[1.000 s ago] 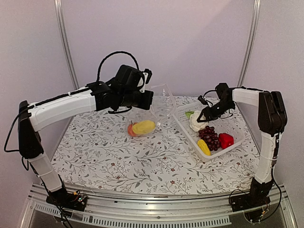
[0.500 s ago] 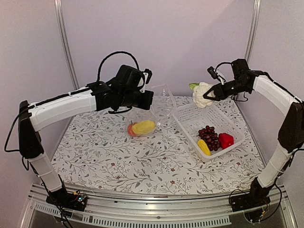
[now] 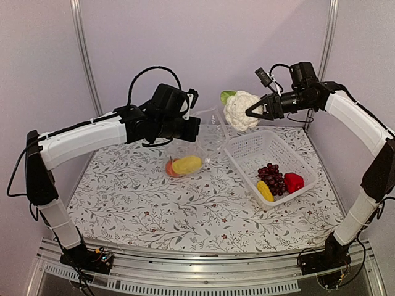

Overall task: Place the food in the zip-top bag and seal the zipper
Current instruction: Place the fake vegetable in the zipper food storage bag.

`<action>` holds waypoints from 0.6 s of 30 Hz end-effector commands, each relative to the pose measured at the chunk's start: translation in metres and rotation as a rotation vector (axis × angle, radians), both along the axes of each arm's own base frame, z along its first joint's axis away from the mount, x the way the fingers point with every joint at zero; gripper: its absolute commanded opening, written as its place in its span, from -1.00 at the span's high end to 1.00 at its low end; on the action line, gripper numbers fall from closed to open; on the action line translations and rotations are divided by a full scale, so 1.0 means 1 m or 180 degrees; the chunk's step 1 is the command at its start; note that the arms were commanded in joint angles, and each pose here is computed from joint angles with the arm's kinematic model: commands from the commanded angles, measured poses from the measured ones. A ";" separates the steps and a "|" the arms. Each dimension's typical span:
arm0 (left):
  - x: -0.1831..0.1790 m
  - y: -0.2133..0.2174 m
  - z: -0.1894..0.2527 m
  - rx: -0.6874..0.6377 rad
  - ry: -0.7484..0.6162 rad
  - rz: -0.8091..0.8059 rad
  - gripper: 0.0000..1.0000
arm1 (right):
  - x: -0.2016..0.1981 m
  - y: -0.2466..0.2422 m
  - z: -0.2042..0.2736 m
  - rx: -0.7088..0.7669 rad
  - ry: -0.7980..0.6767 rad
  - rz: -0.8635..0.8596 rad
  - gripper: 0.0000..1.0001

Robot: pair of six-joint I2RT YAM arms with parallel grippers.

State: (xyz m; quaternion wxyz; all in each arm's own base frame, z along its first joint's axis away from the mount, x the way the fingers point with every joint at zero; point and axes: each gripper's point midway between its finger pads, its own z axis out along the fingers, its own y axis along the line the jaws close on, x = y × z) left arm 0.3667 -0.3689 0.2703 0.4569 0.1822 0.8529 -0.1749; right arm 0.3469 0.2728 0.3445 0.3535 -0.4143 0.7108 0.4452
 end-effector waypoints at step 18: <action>-0.001 0.001 0.012 -0.0215 -0.0002 0.0030 1.00 | -0.002 0.073 -0.061 -0.0312 0.0673 0.0074 0.43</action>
